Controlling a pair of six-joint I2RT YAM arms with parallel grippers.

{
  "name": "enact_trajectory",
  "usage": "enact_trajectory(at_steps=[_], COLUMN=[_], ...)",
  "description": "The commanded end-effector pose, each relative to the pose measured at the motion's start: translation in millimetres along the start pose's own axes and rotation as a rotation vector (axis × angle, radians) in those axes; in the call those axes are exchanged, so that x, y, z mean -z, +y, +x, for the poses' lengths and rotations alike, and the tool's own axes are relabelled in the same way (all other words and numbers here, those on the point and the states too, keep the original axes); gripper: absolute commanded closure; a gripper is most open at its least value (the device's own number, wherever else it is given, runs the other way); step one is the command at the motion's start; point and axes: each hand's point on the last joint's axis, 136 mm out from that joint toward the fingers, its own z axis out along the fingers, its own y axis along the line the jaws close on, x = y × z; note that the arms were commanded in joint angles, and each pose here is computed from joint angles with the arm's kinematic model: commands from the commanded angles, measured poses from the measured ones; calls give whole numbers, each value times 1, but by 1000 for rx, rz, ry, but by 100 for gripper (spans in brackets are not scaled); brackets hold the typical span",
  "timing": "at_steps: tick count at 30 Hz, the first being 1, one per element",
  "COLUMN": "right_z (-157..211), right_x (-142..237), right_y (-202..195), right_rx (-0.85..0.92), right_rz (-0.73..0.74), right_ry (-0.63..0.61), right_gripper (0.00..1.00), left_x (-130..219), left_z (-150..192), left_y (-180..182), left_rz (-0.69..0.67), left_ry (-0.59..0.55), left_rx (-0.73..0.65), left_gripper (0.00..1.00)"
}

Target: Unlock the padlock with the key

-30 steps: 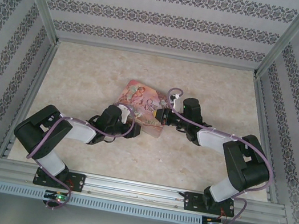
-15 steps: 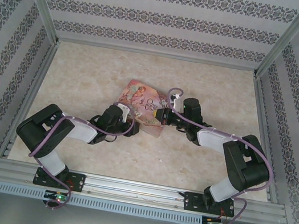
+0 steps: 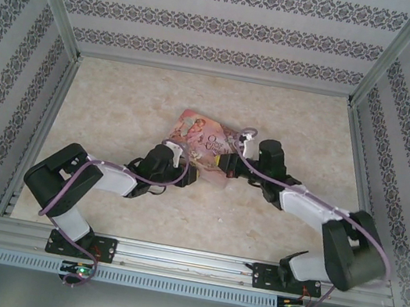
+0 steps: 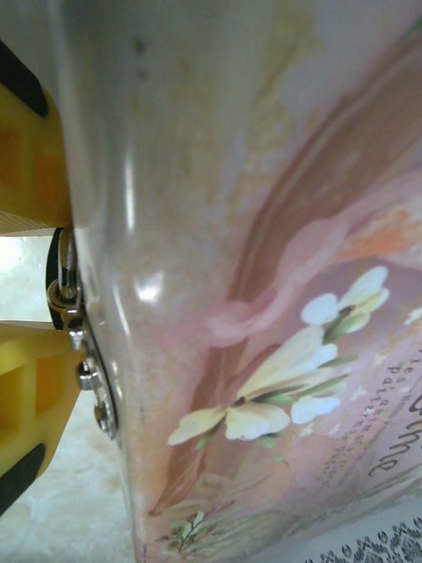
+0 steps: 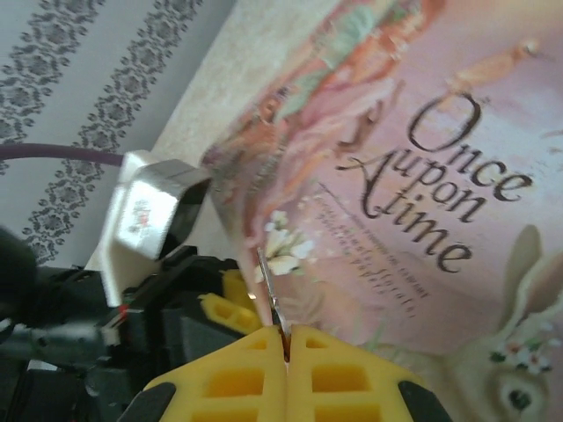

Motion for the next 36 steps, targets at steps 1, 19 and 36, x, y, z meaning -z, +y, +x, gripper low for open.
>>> enact_trajectory(at_steps=[1, 19, 36], right_z=[10, 104, 99], right_x=[15, 46, 20], right_y=[12, 13, 17], right_rx=[117, 537, 653], right_rz=[-7, 210, 216], right_ry=[-11, -51, -97], right_gripper=[100, 100, 100], left_x=[7, 31, 33], left_z=[-21, -15, -15], left_y=[-32, -67, -80], left_rz=[89, 197, 219], left_ry=[-49, 57, 118], left_rx=[31, 209, 260], left_gripper=[75, 78, 78])
